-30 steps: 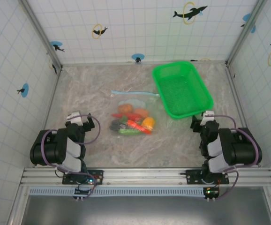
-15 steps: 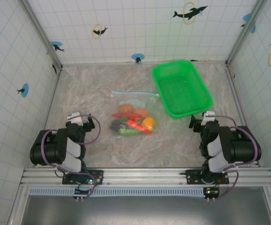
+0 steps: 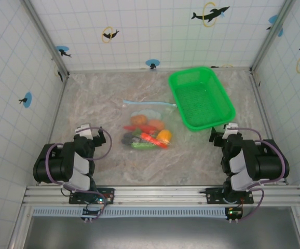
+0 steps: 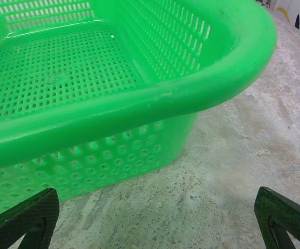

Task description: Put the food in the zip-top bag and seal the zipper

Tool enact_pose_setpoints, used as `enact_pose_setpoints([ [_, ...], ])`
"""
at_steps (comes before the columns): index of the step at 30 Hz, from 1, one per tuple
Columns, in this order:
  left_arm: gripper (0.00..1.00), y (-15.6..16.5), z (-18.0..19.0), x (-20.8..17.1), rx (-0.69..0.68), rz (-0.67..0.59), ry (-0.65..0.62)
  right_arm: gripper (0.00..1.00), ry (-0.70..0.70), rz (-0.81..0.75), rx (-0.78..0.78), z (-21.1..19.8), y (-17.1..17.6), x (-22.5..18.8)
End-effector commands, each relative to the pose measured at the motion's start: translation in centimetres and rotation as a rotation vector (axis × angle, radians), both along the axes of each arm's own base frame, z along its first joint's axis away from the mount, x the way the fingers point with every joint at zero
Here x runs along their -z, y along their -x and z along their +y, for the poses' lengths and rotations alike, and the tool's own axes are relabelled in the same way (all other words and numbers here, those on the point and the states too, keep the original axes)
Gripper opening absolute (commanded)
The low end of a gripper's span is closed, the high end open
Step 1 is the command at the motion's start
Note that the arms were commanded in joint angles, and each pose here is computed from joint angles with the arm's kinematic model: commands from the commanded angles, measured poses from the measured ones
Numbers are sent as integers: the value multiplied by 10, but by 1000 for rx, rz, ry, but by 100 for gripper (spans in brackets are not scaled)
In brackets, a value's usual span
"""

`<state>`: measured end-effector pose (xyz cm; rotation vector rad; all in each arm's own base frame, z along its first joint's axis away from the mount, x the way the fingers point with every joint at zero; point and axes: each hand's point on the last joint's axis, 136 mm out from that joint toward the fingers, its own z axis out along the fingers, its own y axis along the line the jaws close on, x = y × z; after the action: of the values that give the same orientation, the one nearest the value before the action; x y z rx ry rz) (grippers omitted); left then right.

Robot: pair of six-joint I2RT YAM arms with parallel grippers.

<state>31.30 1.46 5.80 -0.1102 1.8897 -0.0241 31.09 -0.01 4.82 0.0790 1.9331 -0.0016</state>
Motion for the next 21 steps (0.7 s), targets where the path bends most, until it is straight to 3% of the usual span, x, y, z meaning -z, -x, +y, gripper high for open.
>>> enact_pose_setpoints([
  [1,98,1,6,-1,-23,-5,19,100,-3,-17,6,-2,1,-4],
  [21,98,1,4,-1,-26,-1,-12,100,-3,-17,6,-2,1,-4],
])
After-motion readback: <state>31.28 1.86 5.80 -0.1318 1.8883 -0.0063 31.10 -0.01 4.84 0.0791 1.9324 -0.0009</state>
